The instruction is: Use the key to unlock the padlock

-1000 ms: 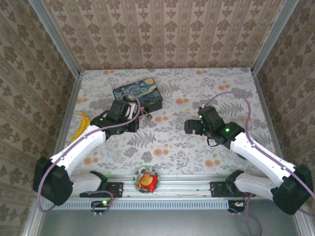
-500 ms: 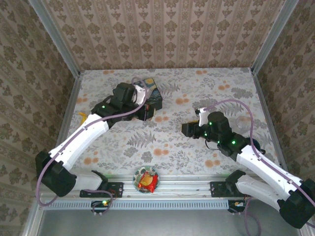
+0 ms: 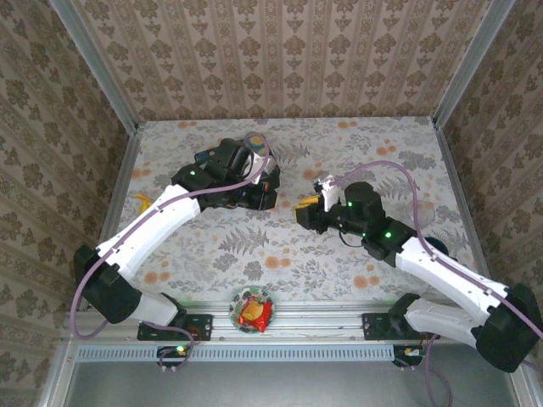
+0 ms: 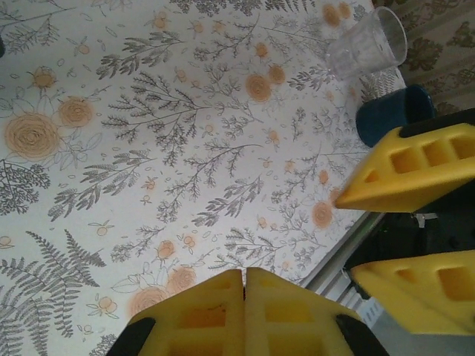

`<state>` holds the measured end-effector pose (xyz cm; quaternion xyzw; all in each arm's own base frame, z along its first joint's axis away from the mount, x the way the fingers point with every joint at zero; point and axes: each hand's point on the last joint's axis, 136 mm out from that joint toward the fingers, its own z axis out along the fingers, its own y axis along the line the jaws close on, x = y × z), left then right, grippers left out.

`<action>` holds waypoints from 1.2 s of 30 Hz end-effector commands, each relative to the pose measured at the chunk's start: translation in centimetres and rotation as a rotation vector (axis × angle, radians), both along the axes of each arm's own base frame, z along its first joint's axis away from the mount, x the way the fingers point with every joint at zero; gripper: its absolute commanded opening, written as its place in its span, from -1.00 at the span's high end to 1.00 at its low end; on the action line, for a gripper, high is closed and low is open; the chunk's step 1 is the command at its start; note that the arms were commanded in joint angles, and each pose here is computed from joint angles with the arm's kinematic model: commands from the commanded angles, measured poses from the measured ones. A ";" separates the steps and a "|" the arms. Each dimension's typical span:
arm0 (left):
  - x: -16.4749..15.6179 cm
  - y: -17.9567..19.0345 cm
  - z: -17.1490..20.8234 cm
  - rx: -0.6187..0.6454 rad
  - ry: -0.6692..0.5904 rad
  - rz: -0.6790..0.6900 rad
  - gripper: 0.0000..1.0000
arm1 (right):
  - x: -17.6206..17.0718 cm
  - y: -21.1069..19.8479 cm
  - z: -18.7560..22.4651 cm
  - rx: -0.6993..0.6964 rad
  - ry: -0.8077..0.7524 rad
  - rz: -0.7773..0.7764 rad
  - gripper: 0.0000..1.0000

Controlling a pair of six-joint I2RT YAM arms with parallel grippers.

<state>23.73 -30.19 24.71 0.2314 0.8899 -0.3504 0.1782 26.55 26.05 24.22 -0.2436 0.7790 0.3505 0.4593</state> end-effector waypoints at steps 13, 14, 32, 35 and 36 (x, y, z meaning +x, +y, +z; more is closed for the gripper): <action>-1.0 -0.6 0.5 -0.027 0.057 -0.020 1.00 | 0.2 4.1 0.9 -0.003 -0.061 0.152 0.30; -1.0 -0.6 0.5 -0.028 0.058 -0.021 1.00 | 0.2 4.2 0.9 -0.004 -0.061 0.154 0.30; -1.3 -1.1 0.2 -0.055 0.082 -0.032 1.00 | 0.2 4.8 1.0 -0.001 -0.067 0.185 0.48; -1.2 -1.0 0.2 -0.055 0.079 -0.031 1.00 | 0.2 4.9 1.0 0.002 -0.062 0.191 0.48; -1.2 -1.0 0.2 -0.055 0.078 -0.027 1.00 | 0.2 4.9 0.8 -0.001 -0.058 0.188 0.47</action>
